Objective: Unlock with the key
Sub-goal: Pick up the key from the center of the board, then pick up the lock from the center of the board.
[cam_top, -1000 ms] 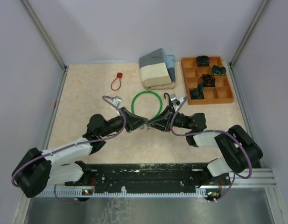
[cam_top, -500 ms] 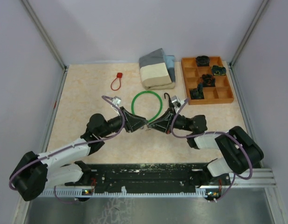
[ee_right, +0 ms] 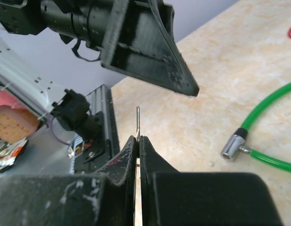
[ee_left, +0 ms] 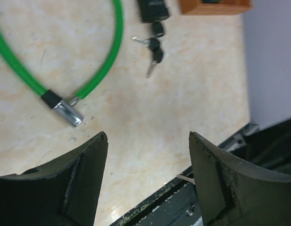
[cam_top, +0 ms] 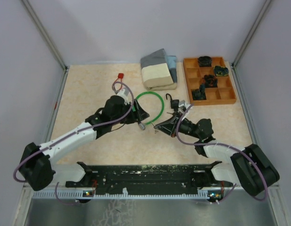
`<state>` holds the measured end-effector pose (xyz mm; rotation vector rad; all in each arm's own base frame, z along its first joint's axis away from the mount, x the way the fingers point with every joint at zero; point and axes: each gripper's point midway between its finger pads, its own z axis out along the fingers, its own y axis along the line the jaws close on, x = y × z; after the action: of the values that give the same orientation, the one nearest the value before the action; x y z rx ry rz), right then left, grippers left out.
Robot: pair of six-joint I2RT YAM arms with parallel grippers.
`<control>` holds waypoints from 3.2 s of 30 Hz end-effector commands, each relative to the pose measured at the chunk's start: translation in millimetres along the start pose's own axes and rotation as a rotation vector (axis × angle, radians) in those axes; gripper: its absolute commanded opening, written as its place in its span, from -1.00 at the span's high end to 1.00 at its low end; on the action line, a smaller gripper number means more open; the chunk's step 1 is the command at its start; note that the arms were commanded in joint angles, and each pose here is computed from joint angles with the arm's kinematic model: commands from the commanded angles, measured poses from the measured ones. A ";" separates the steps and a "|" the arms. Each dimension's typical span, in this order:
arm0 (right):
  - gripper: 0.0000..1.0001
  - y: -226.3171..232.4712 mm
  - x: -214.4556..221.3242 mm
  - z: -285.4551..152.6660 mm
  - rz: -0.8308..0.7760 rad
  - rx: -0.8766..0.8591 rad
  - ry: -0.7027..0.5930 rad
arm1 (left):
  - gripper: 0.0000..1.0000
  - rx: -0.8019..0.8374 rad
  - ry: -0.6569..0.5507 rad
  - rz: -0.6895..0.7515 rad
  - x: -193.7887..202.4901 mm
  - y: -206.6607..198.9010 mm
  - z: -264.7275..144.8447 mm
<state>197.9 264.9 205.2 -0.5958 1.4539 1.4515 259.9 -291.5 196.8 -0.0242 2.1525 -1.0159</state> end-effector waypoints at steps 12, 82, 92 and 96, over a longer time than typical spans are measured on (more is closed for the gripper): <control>1.00 -51.8 -8.7 -23.7 -0.133 0.342 -0.060 | -0.54 -0.594 0.319 0.001 56.0 100.5 45.1; 1.00 -71.2 128.0 54.2 0.455 0.466 0.338 | 1.00 -0.217 0.291 -0.595 83.8 106.7 42.8; 1.00 -71.3 117.6 55.9 0.479 0.457 0.267 | 1.00 -0.206 0.302 -0.603 85.7 105.4 44.6; 1.00 -74.1 118.5 55.3 0.493 0.469 0.258 | 1.00 -0.200 0.299 -0.604 84.5 104.0 44.2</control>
<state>214.1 330.0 57.7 -0.1657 2.2672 1.3077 253.3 -268.2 47.0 -0.7185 2.6167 -1.1052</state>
